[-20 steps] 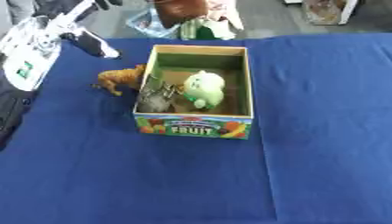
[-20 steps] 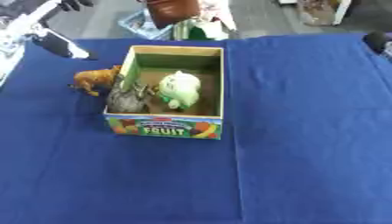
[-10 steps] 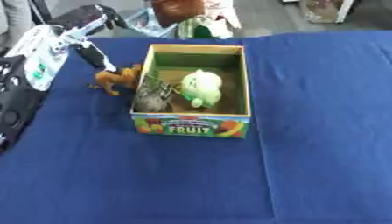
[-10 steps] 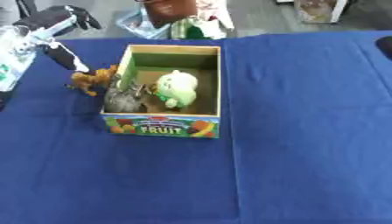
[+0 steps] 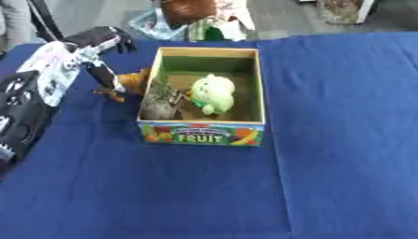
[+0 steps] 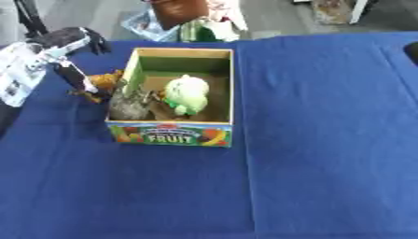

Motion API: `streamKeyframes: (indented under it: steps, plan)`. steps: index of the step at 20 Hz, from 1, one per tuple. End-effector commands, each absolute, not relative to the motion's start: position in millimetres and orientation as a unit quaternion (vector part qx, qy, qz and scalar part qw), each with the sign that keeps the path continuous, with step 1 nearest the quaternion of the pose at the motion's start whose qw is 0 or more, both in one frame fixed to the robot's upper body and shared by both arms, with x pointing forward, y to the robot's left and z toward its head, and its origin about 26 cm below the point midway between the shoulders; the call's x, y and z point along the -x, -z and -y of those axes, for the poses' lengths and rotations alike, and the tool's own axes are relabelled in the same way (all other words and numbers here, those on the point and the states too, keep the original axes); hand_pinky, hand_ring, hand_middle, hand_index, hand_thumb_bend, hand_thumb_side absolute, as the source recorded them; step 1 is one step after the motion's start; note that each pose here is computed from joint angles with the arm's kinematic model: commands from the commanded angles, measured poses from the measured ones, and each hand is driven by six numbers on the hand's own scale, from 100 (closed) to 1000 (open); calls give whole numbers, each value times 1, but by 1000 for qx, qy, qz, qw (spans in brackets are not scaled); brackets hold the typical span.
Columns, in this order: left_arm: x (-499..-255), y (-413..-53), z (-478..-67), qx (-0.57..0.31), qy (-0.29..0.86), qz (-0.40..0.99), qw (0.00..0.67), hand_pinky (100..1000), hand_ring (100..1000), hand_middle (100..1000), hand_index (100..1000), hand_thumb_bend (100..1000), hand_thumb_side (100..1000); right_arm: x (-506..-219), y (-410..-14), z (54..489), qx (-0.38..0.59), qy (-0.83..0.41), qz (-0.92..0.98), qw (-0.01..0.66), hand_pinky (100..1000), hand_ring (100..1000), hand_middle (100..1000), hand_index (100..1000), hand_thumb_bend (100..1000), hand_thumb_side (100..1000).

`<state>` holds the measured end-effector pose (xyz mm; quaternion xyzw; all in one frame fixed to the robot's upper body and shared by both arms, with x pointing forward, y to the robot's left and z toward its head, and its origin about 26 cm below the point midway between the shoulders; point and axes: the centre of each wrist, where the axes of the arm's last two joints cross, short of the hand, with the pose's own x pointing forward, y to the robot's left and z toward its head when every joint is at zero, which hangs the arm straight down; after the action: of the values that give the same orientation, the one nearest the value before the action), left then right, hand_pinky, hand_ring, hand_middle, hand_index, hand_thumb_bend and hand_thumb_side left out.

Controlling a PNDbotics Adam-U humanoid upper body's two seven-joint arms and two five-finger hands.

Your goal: Pick up objects on the table and place them in the box.

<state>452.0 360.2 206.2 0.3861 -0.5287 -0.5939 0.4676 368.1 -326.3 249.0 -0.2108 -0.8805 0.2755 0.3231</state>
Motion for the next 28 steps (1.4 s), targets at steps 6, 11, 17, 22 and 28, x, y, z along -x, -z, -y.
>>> streamKeyframes:
  steps: [6, 11, 17, 22, 28]
  plan:
    - [-454, -216, -365, -383, 601, 514, 477, 724, 663, 653, 769, 795, 100, -365, -260, 330, 217, -279, 882, 313, 595, 707, 733, 862, 563, 276]
    - [-457, -201, -362, -391, 603, 498, 486, 680, 600, 583, 729, 805, 100, -366, -256, 328, 213, -281, 880, 318, 592, 704, 731, 862, 562, 276]
    - [-457, -200, -365, -425, 582, 499, 481, 594, 493, 471, 647, 758, 120, -366, -254, 329, 213, -279, 879, 322, 591, 704, 731, 855, 560, 277]
    - [-456, -202, -368, -455, 562, 497, 480, 542, 424, 382, 582, 653, 147, -366, -252, 329, 213, -279, 878, 325, 591, 703, 730, 853, 558, 277]
    - [-454, -204, -374, -474, 549, 491, 482, 498, 364, 315, 523, 619, 147, -369, -252, 327, 211, -277, 878, 329, 590, 702, 729, 852, 556, 277]
